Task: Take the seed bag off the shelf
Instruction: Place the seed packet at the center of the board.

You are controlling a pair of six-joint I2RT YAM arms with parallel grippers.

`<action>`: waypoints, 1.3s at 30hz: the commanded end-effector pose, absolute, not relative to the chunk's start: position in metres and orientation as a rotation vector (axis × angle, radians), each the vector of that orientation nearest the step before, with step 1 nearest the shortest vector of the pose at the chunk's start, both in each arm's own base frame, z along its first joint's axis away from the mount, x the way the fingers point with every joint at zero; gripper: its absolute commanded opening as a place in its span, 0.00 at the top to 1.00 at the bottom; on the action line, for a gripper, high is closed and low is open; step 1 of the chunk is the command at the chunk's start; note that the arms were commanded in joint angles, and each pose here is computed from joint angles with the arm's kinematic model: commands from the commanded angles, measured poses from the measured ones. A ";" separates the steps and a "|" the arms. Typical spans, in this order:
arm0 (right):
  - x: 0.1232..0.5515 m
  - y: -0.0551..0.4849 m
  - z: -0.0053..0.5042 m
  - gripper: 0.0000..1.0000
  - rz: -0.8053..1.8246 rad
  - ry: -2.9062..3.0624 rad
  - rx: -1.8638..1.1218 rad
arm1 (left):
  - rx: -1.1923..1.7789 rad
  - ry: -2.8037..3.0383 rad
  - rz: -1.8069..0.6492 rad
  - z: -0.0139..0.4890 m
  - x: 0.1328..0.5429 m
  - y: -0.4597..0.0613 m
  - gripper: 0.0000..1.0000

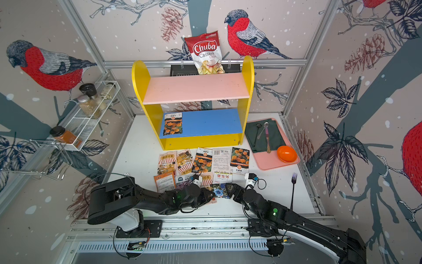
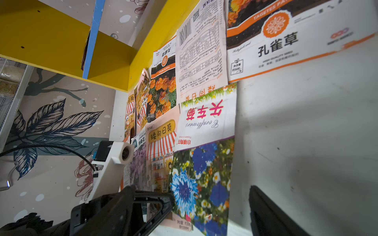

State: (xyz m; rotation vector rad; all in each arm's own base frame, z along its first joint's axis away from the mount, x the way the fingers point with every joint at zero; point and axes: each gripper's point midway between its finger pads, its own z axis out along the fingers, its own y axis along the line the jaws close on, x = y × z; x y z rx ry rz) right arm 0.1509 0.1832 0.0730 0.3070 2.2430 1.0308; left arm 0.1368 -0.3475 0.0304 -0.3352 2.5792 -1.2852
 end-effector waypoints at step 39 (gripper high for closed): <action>0.214 0.235 0.168 0.00 0.955 2.166 -0.120 | -0.317 2.283 -1.057 0.151 0.182 -0.244 0.05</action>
